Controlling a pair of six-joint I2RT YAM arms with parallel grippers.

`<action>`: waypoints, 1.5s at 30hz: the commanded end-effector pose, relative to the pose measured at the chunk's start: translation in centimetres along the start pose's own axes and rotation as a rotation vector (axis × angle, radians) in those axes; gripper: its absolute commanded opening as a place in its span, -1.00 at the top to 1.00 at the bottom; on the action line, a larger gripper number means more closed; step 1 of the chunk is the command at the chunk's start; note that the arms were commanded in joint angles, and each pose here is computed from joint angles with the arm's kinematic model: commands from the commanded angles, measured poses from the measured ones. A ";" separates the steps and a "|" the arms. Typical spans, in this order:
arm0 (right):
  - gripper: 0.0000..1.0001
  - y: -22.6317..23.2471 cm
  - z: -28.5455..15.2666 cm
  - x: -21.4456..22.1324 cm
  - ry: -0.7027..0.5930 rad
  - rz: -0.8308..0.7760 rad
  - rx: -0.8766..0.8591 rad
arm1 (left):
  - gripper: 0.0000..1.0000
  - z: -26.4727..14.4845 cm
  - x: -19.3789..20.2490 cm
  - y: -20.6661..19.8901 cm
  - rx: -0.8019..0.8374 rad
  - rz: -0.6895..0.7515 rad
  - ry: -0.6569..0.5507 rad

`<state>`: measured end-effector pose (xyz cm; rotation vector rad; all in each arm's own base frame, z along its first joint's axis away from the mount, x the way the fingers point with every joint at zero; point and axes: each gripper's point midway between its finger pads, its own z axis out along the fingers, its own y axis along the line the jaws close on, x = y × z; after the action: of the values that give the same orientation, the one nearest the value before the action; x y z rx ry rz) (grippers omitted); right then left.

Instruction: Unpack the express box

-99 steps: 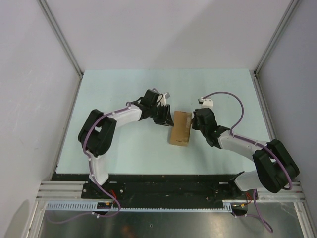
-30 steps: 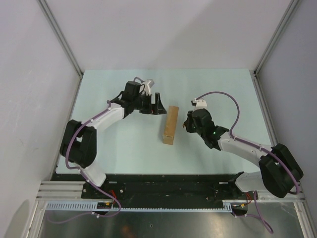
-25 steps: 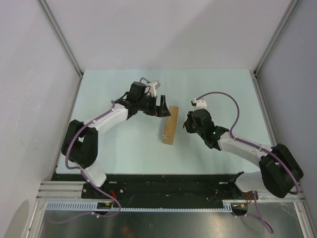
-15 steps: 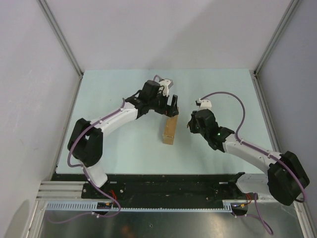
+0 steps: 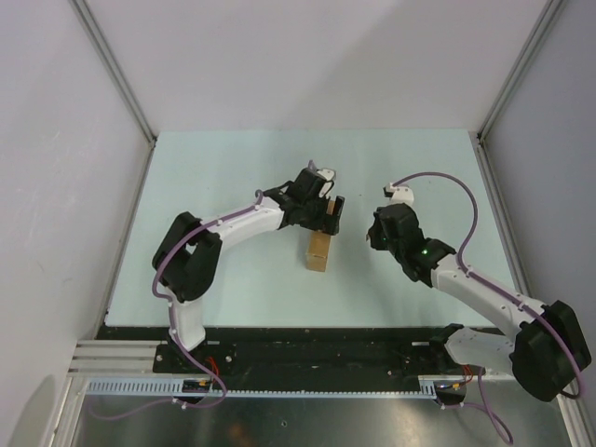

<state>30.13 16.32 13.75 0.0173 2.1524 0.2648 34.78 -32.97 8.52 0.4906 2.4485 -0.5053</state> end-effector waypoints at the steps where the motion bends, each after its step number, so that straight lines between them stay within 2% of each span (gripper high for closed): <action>1: 1.00 -0.1 -1.0 -2.0 -0.048 0.015 -0.010 | -0.83 -0.4 -1.7 -0.5 -0.015 -0.028 -0.037; 3: 1.00 -0.2 -1.1 -1.9 -0.050 0.020 -0.015 | -0.70 -0.3 -1.4 -0.6 -0.011 -0.027 -0.024; 4: 1.00 -0.3 -1.1 -1.9 -0.048 0.020 -0.015 | -0.57 -0.2 -1.4 -0.5 -0.011 -0.019 -0.021; 7: 1.00 -0.3 -1.4 -2.0 -0.055 0.020 -0.025 | -0.41 -0.4 -1.6 -0.5 -0.006 0.030 -0.023; 13: 1.00 -0.2 -1.8 -2.3 -0.063 0.008 -0.042 | -0.26 -1.2 -1.8 -0.9 0.043 0.160 -0.025; 17: 1.00 -0.1 -1.7 -2.5 -0.067 0.010 -0.050 | -0.26 -1.5 -1.8 0.0 -0.009 0.135 -0.019; 20: 1.00 0.0 -1.5 -2.5 -0.066 0.011 -0.056 | -0.26 -1.8 -1.6 1.5 -0.102 0.031 -0.004; 23: 1.00 0.4 -1.3 -2.6 -0.070 0.017 -0.066 | -0.27 -2.6 -1.4 3.6 -0.170 -0.184 -0.004; 24: 1.00 0.4 -1.2 -2.6 -0.069 0.021 -0.067 | -0.27 -2.8 -0.7 3.8 -0.166 -0.294 0.006; 27: 1.00 0.8 -0.8 -2.5 -0.065 0.026 -0.080 | -0.30 -3.9 -0.2 4.9 -0.195 -0.470 -0.017; 30: 1.00 1.0 -0.5 -2.3 -0.059 0.036 -0.085 | -0.36 -4.6 -0.4 5.0 -0.225 -0.575 -0.057; 36: 1.00 1.1 -0.3 -2.3 -0.058 0.048 -0.087 | -0.43 -5.2 -2.6 3.4 -0.212 -0.588 -0.120; 41: 1.00 1.1 -0.5 -2.4 -0.066 0.053 -0.085 | -0.42 -3.2 -2.1 1.6 -0.140 -0.567 -0.039; 43: 1.00 1.1 -0.6 -2.6 -0.073 0.053 -0.084 | -0.49 -3.1 -1.9 1.8 -0.146 -0.558 -0.038; 45: 1.00 1.0 -0.8 -2.6 -0.072 0.053 -0.079 | -0.66 -3.9 -2.7 2.3 -0.168 -0.526 -0.077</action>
<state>30.48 16.67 15.07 0.0097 2.1194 0.3504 35.11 -29.64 10.71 -0.2507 2.5591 -0.4962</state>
